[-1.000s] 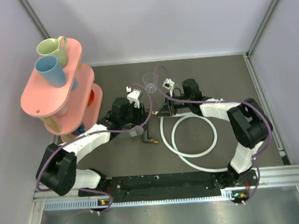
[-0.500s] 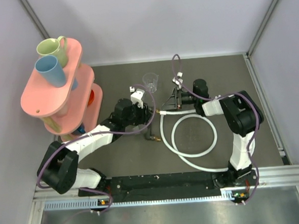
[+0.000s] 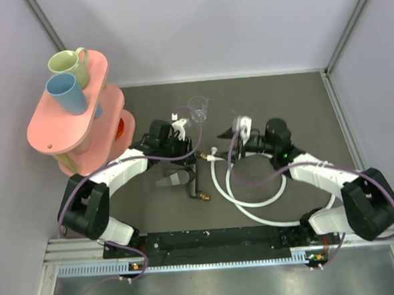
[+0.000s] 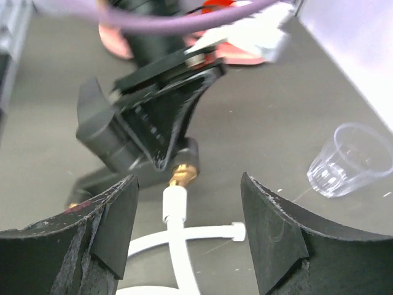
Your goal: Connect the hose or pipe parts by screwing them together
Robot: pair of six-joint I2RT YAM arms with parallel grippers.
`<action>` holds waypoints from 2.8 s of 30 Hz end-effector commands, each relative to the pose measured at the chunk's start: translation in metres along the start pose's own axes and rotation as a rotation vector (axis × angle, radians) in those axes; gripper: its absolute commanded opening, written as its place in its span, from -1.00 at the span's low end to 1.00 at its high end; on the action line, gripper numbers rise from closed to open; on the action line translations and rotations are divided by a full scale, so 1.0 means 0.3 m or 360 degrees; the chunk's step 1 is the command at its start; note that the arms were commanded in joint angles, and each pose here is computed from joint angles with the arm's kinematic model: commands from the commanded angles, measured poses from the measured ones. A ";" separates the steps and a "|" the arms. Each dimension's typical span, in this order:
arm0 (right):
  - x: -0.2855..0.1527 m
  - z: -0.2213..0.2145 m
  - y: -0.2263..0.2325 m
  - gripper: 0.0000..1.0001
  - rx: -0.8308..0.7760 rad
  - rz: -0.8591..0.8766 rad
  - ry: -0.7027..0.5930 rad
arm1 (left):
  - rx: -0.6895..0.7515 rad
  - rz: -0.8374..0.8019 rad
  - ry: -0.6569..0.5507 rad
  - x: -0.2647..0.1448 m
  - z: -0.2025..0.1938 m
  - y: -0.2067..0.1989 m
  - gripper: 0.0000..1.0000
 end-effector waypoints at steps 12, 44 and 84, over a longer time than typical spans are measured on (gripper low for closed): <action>0.087 -0.104 0.087 0.16 -0.1829 -0.0164 0.0245 | -0.0266 -0.0526 0.0182 -0.099 0.122 -0.024 -1.00; 0.325 -0.112 0.055 -1.00 -0.0760 0.0066 0.0520 | 0.0051 -0.0239 0.0053 -0.029 0.207 0.005 -1.00; 0.252 -0.136 0.101 0.98 -0.0270 0.0003 0.0212 | -0.0228 0.0662 0.0438 0.071 0.124 0.280 -1.00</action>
Point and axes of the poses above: each gripper's point midway between its finger pads, its own x axis out along the fingers, its own y axis along the line the jaws close on, z = x × y, the point moved 9 cm from there along -x, back along the fingers, and after that the axes turned 15 degrees about x, right-handed, at the moved point
